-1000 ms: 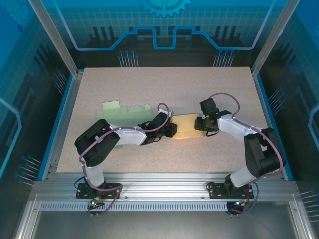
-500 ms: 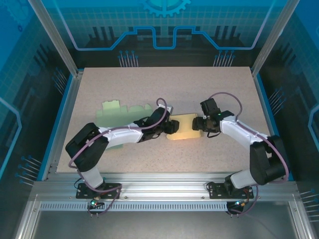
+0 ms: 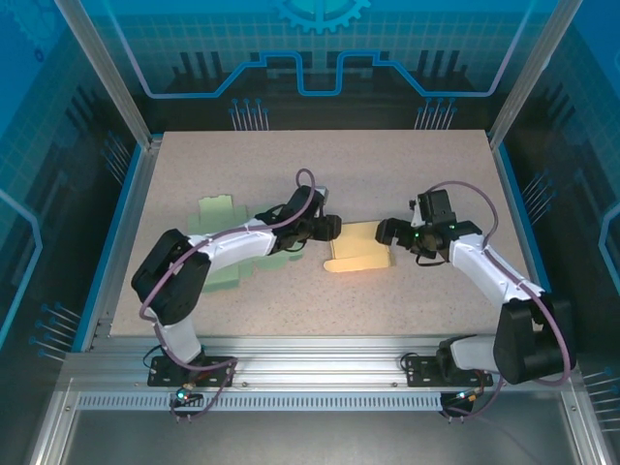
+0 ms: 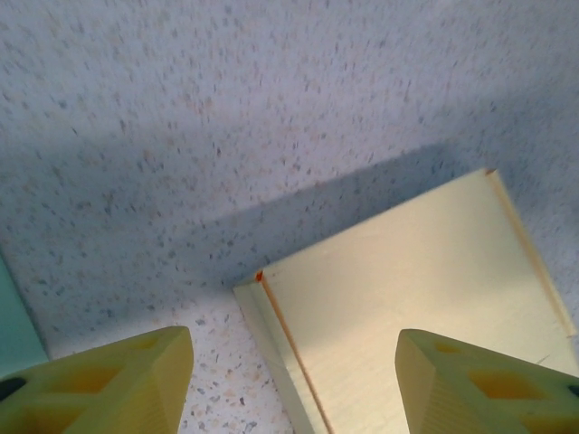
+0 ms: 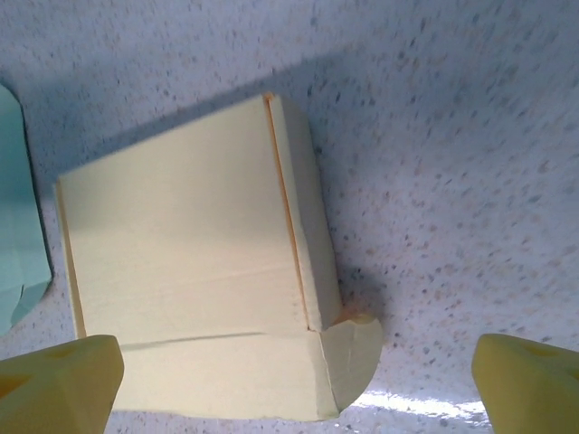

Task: Fold the paper box

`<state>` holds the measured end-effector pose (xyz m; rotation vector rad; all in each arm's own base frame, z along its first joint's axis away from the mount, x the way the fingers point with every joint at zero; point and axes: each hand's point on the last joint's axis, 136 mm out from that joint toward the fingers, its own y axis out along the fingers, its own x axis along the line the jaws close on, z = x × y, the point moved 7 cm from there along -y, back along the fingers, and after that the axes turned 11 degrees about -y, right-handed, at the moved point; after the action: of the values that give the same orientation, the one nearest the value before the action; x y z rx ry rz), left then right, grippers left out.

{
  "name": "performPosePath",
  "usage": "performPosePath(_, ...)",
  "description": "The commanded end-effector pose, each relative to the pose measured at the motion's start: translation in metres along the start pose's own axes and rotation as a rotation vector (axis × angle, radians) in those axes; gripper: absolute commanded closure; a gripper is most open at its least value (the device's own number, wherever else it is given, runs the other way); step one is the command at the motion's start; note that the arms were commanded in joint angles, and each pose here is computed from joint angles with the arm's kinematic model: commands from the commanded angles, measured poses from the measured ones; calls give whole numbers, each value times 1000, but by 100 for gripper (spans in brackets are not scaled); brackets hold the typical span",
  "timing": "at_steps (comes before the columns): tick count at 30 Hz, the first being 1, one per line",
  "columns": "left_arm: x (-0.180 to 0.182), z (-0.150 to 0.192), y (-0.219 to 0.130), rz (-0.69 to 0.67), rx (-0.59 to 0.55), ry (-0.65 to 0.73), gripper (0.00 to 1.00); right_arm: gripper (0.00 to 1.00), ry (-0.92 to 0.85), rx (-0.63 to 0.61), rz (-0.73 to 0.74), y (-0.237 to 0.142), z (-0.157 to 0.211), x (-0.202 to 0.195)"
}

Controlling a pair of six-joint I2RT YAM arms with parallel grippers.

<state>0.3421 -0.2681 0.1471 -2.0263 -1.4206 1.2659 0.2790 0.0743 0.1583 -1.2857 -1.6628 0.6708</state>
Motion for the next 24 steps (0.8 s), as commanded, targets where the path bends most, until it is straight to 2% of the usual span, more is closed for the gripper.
performPosePath(1, -1, 11, 12, 28, 83, -6, 40, 0, 57, 26, -113, 11, 2, -1)
performPosePath(5, 8, 22, 25, 0, 123, -15, 44, 0, 124, 44, -196, 27, 5, -10)
performPosePath(8, 19, 29, 31, -20, 145, -43, 51, 1, 147, 62, -230, 37, 7, -14)
performPosePath(18, 63, 42, 39, 8, 185, -253, 72, 5, 187, 73, -396, 59, 6, -10)
performPosePath(24, 71, 46, 43, 39, 198, -317, 75, 9, 202, 71, -503, 67, 5, -4)
